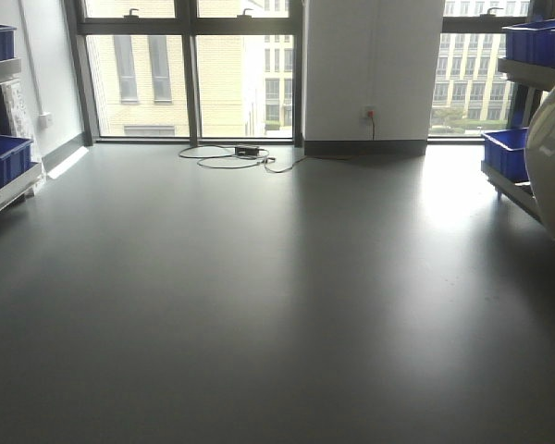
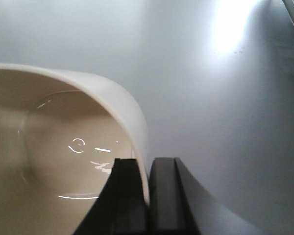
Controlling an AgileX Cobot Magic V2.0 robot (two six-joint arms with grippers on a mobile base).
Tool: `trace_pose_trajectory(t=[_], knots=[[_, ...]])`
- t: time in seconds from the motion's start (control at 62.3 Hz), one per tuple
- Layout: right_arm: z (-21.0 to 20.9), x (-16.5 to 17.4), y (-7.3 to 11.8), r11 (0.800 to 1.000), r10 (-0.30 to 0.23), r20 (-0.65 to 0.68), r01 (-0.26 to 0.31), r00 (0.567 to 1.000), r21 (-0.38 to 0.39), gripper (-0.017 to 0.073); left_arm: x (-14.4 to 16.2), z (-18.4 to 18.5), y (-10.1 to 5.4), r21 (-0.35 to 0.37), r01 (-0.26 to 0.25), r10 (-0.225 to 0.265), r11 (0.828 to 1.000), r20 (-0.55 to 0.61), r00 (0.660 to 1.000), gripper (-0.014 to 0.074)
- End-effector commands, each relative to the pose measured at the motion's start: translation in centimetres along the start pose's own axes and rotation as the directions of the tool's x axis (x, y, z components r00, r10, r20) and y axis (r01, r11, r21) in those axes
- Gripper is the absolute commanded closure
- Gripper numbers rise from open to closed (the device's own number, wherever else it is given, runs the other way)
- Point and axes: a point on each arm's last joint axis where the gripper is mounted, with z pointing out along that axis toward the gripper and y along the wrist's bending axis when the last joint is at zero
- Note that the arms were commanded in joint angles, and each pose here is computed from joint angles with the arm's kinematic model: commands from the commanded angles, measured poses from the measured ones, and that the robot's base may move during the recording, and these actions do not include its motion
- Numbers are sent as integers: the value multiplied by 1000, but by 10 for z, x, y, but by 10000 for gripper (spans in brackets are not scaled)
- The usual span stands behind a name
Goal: Move white bin to right shelf second layer
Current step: 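Drive toward the window, then turn toward the roller shelf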
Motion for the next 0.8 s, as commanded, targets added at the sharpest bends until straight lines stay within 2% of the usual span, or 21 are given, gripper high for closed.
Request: trace_pose_trajectory(t=[0.0,0.787], knots=[[-5,-17,0,1000,5,119,-5,993,-2,532,4,0,0,-3,9,-9,1000,61,998,509],[-5,-17,0,1000,5,120,-5,993,-2,532,4,0,0,-3,9,-9,1000,61,998,509]])
